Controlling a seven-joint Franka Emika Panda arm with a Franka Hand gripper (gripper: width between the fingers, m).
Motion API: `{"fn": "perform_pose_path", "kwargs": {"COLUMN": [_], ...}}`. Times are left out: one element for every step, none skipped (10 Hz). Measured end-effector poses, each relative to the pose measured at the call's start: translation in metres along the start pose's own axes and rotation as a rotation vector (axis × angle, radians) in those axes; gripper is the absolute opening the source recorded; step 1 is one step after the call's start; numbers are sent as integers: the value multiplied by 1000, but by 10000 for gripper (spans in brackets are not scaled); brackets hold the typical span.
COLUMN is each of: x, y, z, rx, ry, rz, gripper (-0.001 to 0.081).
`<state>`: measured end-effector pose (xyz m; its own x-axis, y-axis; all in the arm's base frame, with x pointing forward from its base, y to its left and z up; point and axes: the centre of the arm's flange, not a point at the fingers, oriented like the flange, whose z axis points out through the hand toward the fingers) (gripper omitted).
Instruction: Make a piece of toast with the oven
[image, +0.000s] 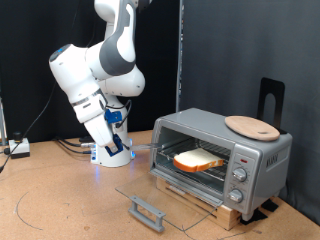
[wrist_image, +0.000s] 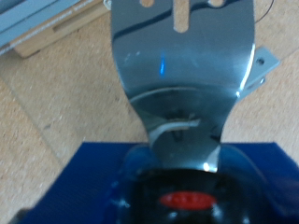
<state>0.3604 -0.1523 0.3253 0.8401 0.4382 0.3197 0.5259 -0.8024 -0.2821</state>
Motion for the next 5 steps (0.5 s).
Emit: {"fn": "perform_pose_path", "kwargs": {"x": [0, 0, 1, 1, 3], "y": [1, 1, 0, -3, -8], "z": [2, 5, 9, 15, 24], "rx": [-20, -35, -44, -43, -32], "ry": [-31, -45, -52, -71, -102], "rz": [1, -5, -11, -22, -37], "gripper": [396, 396, 396, 396, 396]}}
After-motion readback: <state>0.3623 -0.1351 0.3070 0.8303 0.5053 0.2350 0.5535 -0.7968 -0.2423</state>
